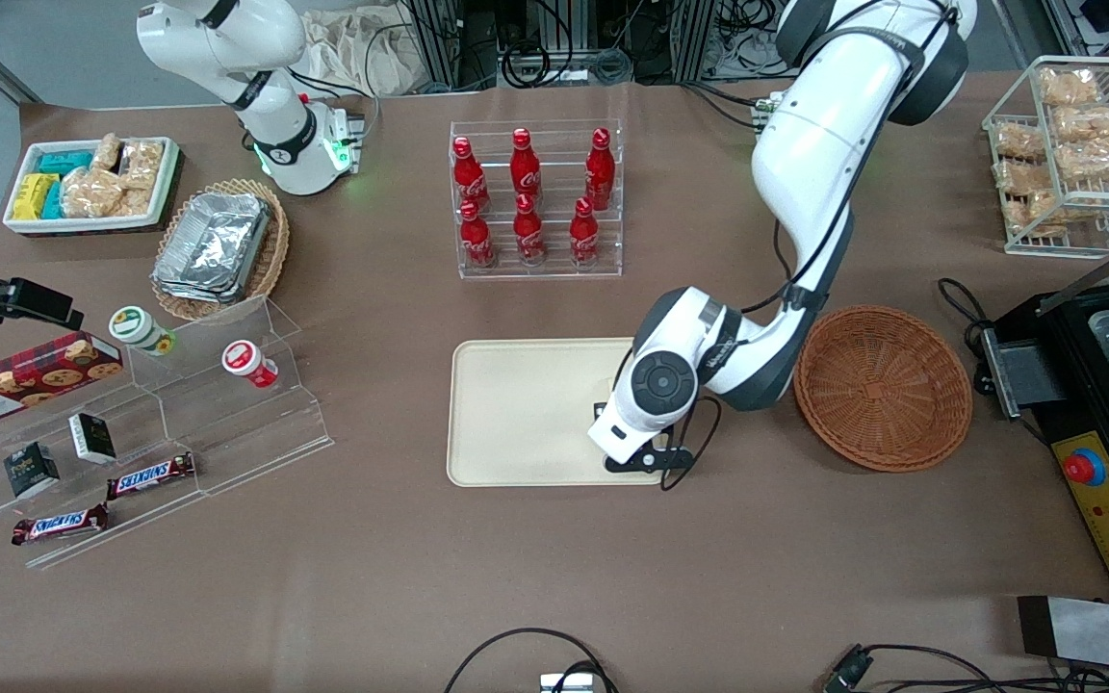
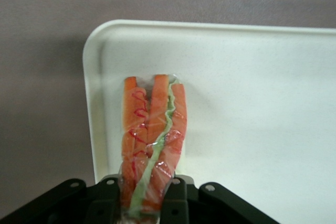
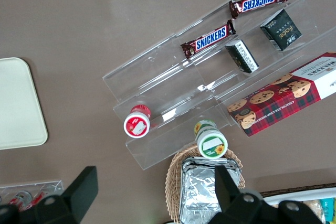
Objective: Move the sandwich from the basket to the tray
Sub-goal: 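Carry the sandwich with the left gripper over the beige tray, then lower the sandwich onto the tray and open the left gripper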
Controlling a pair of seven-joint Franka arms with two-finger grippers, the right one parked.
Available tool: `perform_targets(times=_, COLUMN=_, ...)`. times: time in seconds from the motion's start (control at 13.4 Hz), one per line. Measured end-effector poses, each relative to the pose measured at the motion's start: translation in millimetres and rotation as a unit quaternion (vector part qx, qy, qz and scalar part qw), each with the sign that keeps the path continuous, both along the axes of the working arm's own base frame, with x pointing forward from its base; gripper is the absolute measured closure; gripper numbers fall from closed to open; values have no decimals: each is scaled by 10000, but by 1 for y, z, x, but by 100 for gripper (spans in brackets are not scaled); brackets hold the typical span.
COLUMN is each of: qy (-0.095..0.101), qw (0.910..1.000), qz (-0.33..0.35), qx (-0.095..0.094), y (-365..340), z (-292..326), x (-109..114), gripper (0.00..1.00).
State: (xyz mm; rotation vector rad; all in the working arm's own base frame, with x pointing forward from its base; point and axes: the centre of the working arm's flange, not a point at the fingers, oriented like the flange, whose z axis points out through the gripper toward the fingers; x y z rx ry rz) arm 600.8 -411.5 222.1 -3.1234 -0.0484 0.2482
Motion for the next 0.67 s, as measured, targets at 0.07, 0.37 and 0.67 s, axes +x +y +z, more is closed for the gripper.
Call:
perform_targets(times=0.07, qy=-25, qw=10000, qz=-44, qx=25, y=-2, z=3, x=-1, gripper=80)
perform_targets(times=0.37, qy=-75, qw=9999, qz=-51, qx=50, y=-2, z=9, x=2, gripper=70)
perform_targets(times=0.67, qy=-261, qw=9997, qz=-22, qx=-10, y=1, z=53, x=9, gripper=29)
